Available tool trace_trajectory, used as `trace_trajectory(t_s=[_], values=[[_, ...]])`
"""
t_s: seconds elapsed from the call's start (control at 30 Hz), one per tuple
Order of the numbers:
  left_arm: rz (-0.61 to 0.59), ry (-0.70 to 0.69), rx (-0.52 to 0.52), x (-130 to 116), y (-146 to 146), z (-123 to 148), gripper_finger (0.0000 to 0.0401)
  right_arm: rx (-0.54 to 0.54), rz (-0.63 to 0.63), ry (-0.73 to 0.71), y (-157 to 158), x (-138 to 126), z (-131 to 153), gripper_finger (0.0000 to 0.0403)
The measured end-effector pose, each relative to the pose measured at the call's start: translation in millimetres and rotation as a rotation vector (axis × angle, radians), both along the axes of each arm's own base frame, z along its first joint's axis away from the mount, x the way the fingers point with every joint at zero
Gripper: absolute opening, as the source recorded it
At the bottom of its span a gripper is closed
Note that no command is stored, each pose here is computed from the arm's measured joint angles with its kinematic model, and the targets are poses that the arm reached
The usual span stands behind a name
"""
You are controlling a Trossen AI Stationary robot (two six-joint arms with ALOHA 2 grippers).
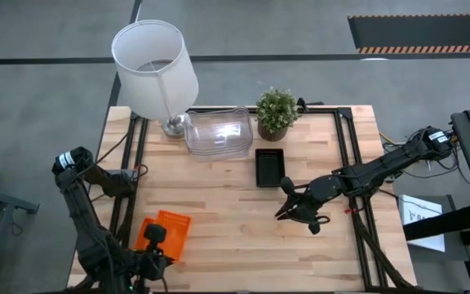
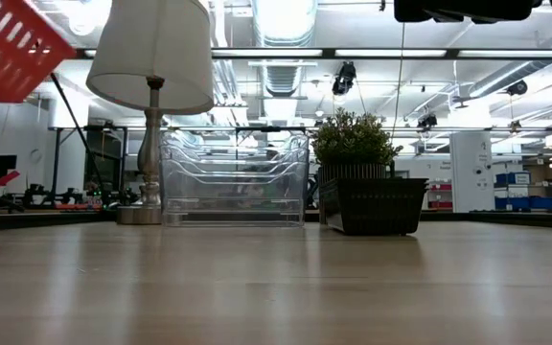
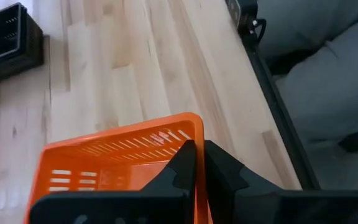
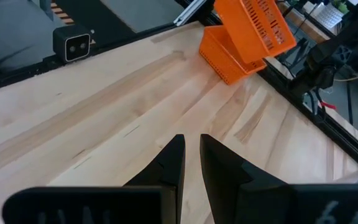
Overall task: Stack baskets by color
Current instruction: Stack the top orange bin on the bottom orange bins
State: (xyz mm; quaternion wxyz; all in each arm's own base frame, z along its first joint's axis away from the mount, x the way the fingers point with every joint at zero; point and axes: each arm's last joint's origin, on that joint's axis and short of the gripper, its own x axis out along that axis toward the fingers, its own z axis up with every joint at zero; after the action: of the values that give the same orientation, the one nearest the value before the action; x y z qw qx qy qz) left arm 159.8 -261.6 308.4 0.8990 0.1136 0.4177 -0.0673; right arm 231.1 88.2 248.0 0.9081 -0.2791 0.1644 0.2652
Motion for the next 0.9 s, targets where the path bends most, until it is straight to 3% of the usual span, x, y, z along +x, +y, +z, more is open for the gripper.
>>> trace_trajectory(t_s=[0.2,0.3,0.53,0.77,0.9], values=[[0.108,0.152,-0.147,-4,0,-7,0.0000,0.030,-0.014,0.002,0,1,1,0.0043],[0.094,0.253,-0.193,-7,-1,-8,0.0000,0.045,-0.022,0.008,0,1,1,0.0043],[0.077,0.300,-0.185,-17,8,2,0.0000,0.094,-0.044,0.011,1,2,3,0.0043],[0.064,0.329,-0.150,-23,6,-10,0.0000,0.084,-0.037,-0.002,1,2,3,0.0043],[0.074,0.340,-0.108,-22,7,-22,0.0000,0.100,-0.073,-0.137,1,6,15,0.0043]])
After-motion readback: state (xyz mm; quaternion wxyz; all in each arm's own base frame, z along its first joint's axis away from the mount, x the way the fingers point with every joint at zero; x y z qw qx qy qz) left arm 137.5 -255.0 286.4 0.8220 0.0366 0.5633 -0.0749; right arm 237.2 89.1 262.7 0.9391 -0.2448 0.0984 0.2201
